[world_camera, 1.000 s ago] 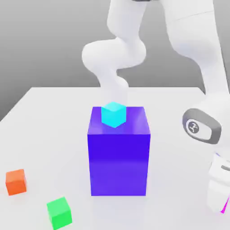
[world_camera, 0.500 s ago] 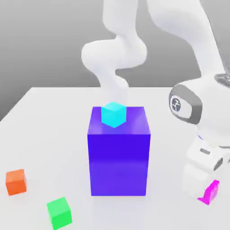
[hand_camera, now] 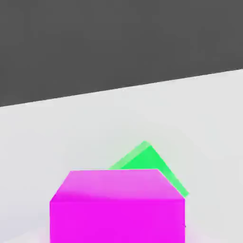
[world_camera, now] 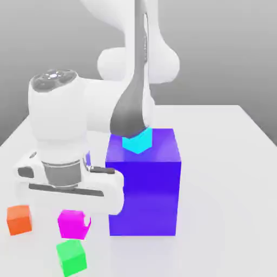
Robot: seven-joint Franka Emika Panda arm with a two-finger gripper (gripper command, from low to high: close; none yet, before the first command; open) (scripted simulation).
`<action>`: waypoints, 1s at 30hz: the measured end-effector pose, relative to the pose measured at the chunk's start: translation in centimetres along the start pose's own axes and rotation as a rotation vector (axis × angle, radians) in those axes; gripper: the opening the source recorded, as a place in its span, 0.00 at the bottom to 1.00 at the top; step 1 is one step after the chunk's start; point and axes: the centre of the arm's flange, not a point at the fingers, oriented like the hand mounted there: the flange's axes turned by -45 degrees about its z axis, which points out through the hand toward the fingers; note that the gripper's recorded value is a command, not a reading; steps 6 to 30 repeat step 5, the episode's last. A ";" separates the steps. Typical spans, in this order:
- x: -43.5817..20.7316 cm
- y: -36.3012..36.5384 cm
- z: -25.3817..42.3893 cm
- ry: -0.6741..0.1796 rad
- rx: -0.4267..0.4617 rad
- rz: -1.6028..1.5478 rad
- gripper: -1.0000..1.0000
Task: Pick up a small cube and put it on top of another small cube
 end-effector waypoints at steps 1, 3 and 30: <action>0.0 0.1 1.3 0.000 0.000 0.003 0.00; -0.1 0.2 2.4 0.000 -0.001 0.005 1.00; -0.1 0.2 2.4 0.000 -0.001 0.005 1.00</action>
